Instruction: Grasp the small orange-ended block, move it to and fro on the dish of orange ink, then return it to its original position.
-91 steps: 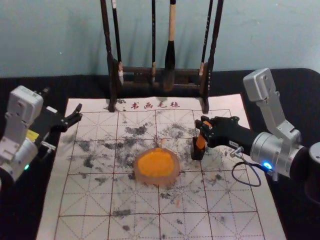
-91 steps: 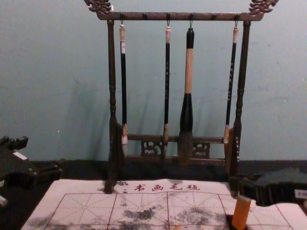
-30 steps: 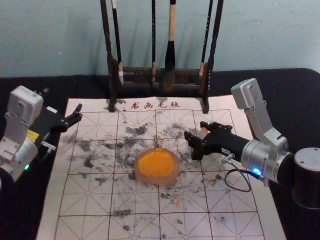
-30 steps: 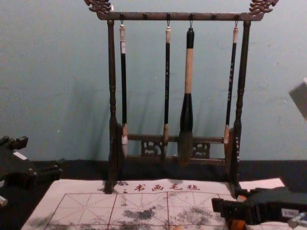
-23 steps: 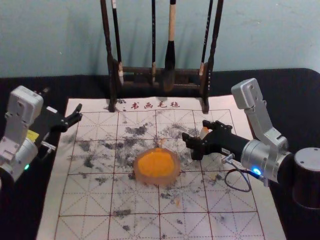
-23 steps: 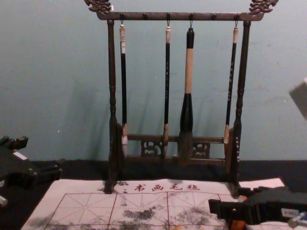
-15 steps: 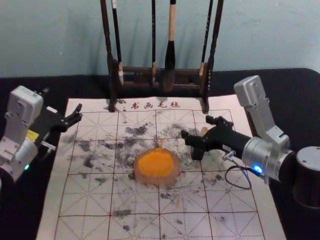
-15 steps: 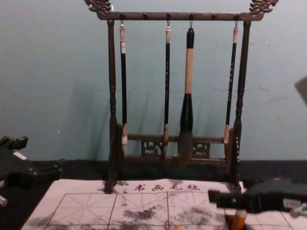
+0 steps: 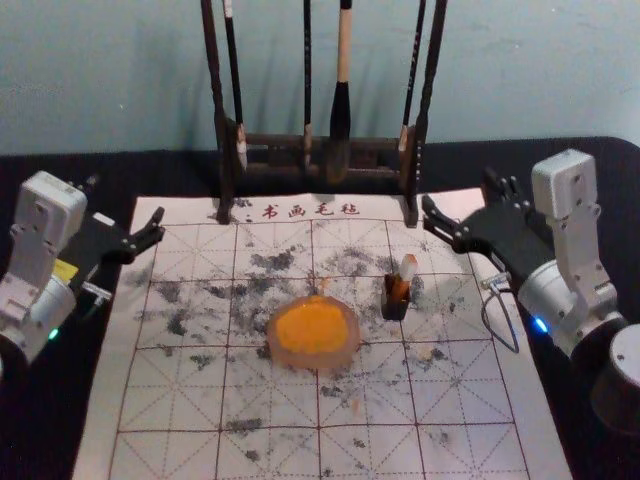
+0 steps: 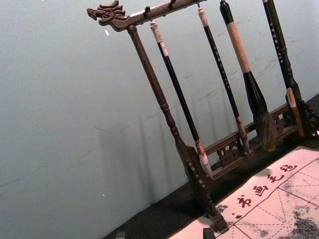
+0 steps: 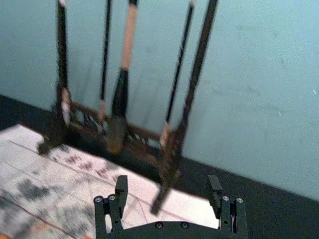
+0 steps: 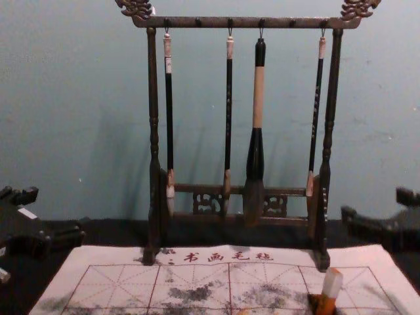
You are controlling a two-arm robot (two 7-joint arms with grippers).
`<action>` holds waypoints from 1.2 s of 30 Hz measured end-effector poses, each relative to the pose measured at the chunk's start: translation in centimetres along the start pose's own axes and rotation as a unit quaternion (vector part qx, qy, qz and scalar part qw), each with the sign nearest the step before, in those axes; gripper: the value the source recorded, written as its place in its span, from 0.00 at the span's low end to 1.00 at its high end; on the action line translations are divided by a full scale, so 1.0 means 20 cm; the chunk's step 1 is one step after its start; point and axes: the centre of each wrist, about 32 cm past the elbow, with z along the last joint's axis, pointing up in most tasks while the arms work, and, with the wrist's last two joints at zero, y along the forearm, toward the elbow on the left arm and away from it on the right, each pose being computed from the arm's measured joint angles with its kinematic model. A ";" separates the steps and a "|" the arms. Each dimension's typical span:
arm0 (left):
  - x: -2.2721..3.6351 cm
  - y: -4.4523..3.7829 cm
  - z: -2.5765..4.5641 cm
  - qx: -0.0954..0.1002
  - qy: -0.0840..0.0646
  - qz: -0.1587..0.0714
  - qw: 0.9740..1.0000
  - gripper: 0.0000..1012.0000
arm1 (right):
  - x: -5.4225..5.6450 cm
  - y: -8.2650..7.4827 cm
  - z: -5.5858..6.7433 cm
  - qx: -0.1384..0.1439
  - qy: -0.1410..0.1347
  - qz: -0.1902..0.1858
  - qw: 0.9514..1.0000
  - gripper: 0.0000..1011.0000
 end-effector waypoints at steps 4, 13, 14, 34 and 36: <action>0.000 0.000 0.000 0.000 0.000 0.000 1.000 0.99 | 0.01 -0.01 -0.09 -0.027 -0.004 -0.012 1.000 0.99; 0.000 0.000 0.000 0.000 0.000 0.000 1.000 0.99 | 0.01 -0.04 -0.16 -0.068 0.007 -0.004 0.998 0.99; 0.000 0.000 0.000 0.000 0.000 0.000 1.000 0.99 | 0.01 -0.04 -0.16 -0.068 0.007 -0.004 0.998 0.99; 0.000 0.000 0.000 0.000 0.000 0.000 1.000 0.99 | 0.01 -0.03 -0.15 -0.061 0.005 -0.006 0.998 0.99; 0.000 0.000 0.000 0.000 0.000 0.000 1.000 0.99 | 0.01 -0.03 -0.15 -0.061 0.005 -0.006 0.998 0.99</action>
